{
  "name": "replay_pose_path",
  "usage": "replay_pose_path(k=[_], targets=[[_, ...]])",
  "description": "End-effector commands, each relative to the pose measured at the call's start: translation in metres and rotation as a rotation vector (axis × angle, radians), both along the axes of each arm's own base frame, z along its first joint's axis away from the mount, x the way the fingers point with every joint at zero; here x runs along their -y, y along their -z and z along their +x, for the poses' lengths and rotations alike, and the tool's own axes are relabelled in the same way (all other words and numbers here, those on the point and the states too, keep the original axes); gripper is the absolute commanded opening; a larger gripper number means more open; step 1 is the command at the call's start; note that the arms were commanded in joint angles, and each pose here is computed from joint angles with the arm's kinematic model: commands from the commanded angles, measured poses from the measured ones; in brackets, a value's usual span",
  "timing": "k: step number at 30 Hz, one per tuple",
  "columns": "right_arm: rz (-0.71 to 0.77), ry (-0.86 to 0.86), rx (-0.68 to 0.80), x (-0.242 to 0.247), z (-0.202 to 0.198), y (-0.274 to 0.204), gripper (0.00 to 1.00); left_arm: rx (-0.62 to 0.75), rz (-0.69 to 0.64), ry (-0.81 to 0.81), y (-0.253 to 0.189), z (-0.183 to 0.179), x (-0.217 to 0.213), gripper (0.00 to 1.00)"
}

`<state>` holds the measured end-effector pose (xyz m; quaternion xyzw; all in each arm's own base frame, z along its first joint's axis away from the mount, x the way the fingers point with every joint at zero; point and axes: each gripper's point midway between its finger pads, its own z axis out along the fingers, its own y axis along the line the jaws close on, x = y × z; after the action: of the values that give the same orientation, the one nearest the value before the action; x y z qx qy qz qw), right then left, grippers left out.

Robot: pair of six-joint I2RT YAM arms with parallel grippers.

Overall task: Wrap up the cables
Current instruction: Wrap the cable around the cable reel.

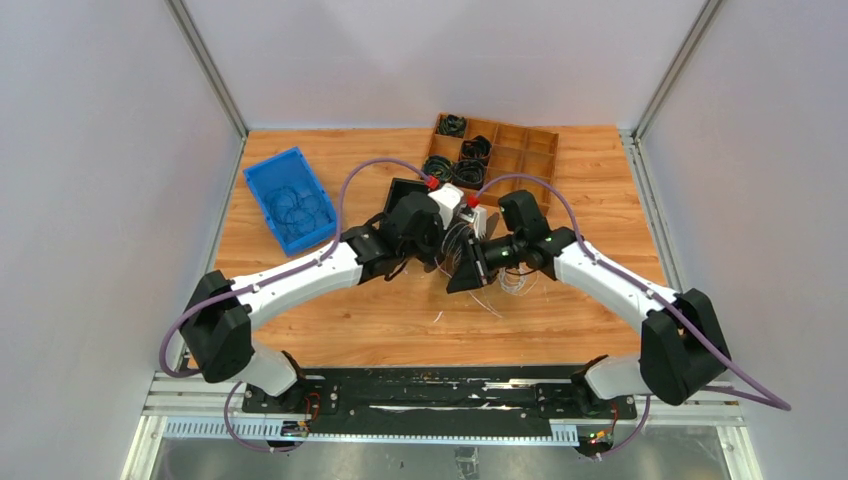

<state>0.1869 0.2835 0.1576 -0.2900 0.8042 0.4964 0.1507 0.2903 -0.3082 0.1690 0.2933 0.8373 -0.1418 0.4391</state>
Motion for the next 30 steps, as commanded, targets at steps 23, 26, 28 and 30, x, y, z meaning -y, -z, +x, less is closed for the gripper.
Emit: replay_pose_path(k=[23, 26, 28, 30], targets=[[-0.277, -0.011, 0.331, 0.061, 0.032, -0.032, 0.01, 0.106, -0.039, 0.077, -0.037, 0.005, -0.028, 0.00], [-0.332, -0.009, 0.353, 0.068, 0.039, -0.031, 0.01, 0.123, -0.029, 0.100, -0.040, 0.004, -0.029, 0.00], [-0.362, -0.004, 0.378, 0.073, 0.045, -0.031, 0.01, 0.136, -0.019, 0.122, -0.043, 0.002, -0.029, 0.00], [-0.380, 0.001, 0.411, 0.077, 0.051, -0.035, 0.01, 0.146, -0.013, 0.141, -0.045, -0.001, -0.030, 0.00]])
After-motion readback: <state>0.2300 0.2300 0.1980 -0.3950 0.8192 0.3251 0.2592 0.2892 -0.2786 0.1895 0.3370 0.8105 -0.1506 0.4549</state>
